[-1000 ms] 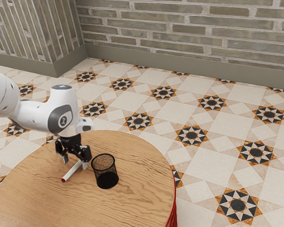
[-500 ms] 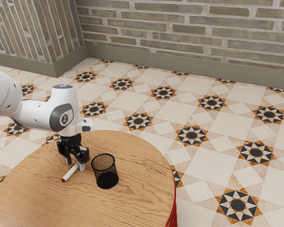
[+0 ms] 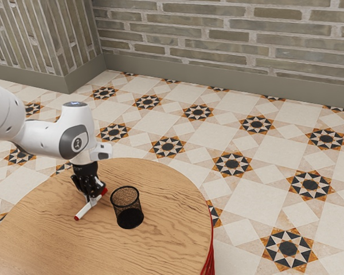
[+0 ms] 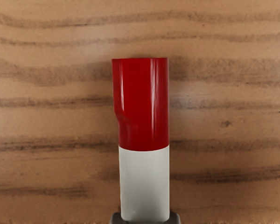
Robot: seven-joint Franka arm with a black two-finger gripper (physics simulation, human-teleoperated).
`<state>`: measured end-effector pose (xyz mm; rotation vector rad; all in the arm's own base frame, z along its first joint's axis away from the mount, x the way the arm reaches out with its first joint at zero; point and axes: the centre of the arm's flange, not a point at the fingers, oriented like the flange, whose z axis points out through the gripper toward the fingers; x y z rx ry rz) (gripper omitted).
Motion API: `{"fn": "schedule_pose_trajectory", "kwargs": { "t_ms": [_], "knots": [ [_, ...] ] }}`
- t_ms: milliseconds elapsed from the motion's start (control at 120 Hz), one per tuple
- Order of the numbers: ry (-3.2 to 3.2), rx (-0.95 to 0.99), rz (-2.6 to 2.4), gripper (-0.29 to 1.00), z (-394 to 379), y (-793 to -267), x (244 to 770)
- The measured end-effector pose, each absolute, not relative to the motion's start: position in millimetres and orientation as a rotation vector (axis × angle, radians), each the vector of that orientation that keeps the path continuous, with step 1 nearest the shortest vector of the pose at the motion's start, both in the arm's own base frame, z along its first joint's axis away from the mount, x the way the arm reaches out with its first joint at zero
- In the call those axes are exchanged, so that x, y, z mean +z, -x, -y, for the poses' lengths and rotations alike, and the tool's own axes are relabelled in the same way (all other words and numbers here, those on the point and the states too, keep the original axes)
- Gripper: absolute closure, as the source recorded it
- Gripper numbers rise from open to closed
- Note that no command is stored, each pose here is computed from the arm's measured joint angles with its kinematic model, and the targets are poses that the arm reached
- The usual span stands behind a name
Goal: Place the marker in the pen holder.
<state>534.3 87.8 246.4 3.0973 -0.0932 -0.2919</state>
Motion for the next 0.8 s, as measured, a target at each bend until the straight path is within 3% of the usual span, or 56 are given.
{"fn": "schedule_pose_trajectory", "kwargs": {
  "t_ms": [233,500,642,800],
  "knots": [
    [-3.133,-0.141,0.110,0.79,-86.2,-538.1,295.4],
    [-3.210,0.324,0.342,0.79,-40.5,-534.2,399.0],
    [-3.186,0.549,0.530,0.79,22.1,-507.1,442.5],
    [-3.157,0.654,0.636,0.79,75.8,-465.3,441.3]
  ]
}}
